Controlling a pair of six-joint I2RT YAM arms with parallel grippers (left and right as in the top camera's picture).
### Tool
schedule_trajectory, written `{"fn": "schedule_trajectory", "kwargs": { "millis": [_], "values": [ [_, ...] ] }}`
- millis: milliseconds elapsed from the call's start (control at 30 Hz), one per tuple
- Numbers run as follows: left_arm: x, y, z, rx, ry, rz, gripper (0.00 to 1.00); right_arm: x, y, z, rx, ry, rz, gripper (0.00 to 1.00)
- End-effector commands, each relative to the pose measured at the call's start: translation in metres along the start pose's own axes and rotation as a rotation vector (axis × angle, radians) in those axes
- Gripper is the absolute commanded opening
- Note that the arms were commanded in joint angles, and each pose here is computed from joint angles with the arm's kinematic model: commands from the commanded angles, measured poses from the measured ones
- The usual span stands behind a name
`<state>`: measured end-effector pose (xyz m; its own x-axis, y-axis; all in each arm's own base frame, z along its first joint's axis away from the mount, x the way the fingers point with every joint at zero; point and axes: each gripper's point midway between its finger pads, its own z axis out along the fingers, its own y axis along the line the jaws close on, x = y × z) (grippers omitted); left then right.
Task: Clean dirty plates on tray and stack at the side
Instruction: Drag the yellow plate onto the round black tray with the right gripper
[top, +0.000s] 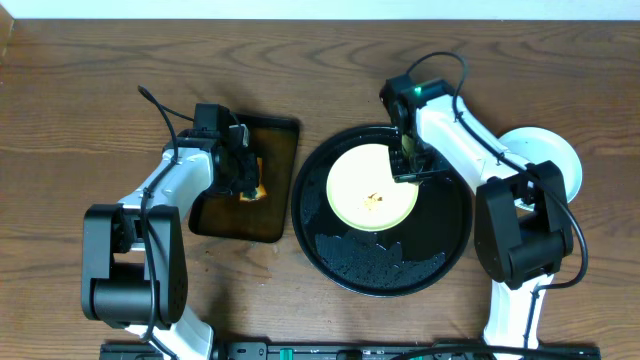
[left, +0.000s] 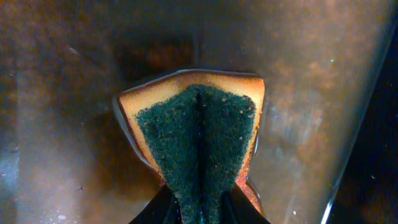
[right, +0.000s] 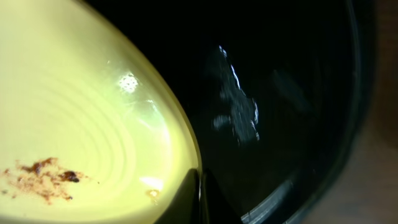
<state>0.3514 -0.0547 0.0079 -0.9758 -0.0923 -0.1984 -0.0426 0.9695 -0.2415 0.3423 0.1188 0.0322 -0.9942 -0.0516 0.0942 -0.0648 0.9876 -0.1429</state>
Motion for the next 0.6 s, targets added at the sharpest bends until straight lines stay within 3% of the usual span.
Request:
{"fn": "schedule_trajectory", "kwargs": {
  "millis": [0, 567],
  "values": [
    [0.010, 0.000, 0.000, 0.001, 0.024, 0.001, 0.20, -0.002, -0.004, 0.008, 0.000, -0.025, 0.017, 0.01],
    [0.010, 0.000, 0.000, 0.001, 0.024, 0.001, 0.20, -0.021, 0.007, 0.025, -0.127, -0.089, 0.075, 0.01]
  ]
}}
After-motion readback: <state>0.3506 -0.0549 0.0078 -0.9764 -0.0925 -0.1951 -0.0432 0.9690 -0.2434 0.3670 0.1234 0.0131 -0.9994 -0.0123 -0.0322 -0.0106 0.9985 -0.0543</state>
